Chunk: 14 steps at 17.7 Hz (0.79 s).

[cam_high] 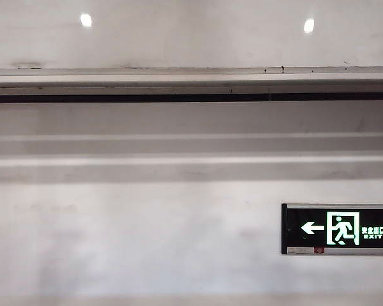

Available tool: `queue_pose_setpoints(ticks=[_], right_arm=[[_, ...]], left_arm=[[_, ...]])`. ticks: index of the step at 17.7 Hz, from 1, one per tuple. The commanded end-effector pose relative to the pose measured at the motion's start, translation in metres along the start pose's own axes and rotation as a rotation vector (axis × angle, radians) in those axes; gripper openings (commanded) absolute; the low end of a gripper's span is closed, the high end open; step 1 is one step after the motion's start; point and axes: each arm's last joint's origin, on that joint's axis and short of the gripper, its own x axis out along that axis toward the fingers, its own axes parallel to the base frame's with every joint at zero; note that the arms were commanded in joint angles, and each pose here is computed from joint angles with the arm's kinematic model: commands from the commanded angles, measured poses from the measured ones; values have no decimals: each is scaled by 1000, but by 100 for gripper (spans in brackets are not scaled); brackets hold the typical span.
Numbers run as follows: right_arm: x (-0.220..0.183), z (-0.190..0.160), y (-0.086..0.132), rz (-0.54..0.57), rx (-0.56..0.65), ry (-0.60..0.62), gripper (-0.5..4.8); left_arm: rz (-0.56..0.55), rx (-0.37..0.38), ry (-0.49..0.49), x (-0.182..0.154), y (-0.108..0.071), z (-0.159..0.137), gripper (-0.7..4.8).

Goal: Wipe the whiteboard clean using the black magnetic whiteboard eraser attached to the whiteboard.

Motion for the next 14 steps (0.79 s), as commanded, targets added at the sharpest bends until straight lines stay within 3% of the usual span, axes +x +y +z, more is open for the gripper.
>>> queue_pose_setpoints(ticks=[1,8,12,14], right_arm=[[0,-3,-9,-52,33,-35,-5],[-17,-29,-63,-185,64,-74,-5],[-27,-41,-96,-402,80,-71,-5],[-29,-49,-107,-446,97,-60,-5]], left_arm=[[-5,-3,-11,0,0,2,-5],[-5,-3,-11,0,0,1,-5],[-5,-3,-11,0,0,2,-5],[-5,-3,-11,0,0,2,-5]])
